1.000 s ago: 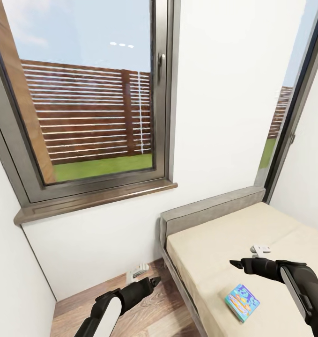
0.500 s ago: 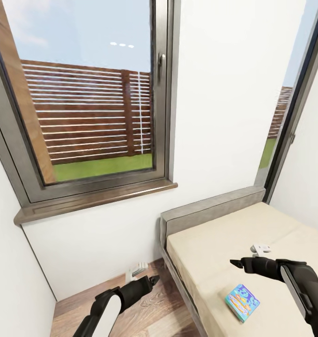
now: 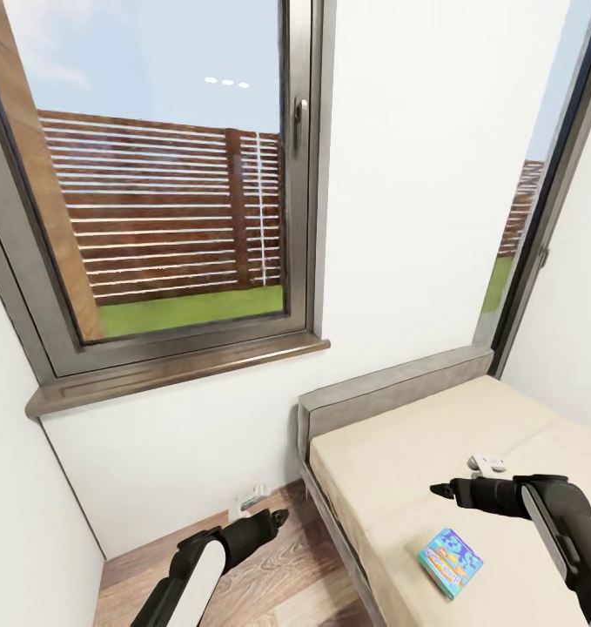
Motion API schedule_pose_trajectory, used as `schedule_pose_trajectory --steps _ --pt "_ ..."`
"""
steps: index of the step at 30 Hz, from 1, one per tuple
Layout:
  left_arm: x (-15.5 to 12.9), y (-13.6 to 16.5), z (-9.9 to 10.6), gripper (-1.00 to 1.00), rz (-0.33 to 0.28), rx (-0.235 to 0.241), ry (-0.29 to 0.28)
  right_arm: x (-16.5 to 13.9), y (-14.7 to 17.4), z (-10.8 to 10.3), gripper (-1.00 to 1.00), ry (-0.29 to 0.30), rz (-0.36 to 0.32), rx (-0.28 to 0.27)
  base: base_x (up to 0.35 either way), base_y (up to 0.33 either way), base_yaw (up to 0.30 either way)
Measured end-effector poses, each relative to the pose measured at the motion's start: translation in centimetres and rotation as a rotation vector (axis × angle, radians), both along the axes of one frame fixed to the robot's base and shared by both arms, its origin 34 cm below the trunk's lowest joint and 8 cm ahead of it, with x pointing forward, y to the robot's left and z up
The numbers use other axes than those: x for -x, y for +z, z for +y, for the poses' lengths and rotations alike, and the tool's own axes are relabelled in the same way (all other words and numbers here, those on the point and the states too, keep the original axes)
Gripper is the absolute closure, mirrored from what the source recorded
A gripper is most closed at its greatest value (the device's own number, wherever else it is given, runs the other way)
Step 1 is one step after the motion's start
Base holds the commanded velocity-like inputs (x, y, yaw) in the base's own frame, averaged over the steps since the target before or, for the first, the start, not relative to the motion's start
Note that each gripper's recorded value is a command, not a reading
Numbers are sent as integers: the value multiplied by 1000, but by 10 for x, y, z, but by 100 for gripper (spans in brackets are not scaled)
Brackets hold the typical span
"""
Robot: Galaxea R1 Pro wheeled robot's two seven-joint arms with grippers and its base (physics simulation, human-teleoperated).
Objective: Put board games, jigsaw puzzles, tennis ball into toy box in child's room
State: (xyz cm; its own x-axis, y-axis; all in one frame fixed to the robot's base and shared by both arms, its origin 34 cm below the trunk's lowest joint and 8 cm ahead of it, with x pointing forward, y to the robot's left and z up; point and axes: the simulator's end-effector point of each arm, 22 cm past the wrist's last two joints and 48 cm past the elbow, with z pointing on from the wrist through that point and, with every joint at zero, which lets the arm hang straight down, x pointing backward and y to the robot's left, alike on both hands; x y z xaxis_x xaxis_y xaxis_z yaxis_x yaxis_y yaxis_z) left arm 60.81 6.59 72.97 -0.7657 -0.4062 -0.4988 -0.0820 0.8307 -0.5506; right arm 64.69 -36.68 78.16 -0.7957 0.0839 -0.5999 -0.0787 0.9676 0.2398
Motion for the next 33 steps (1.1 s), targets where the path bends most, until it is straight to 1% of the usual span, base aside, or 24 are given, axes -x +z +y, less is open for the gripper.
schedule_pose_trajectory --steps 1,3,6,8,16,18,24,31,33 --pt "0 0 0 -100 1 0 0 0 0 0 -100 0 1 0 0 0 0" --pt "0 -2 1 -100 8 -4 6 1 -3 -1 -100 -10 31 -10 0 0 0" --pt "0 -4 2 -100 13 -5 8 1 -7 -1 -100 -16 49 -17 0 0 0" --pt "0 -6 2 -100 19 -7 10 0 -14 -3 -100 -28 82 -30 0 0 0" --pt "-3 -8 2 -100 31 -6 11 -4 -29 -5 -100 -52 147 -61 0 0 0" --pt "-3 -10 2 -100 41 -7 7 -5 -37 -6 -100 -61 176 -74 0 0 0" --pt "-1 -19 1 -100 69 -5 -3 -3 -50 -6 -100 -72 223 -91 0 0 0" --pt "1 -24 -1 -100 90 4 -4 -2 -59 -5 -100 -75 246 -98 0 0 0" --pt "2 -25 -4 -100 100 26 -1 -1 -61 -4 -100 -75 252 -99 0 0 0"
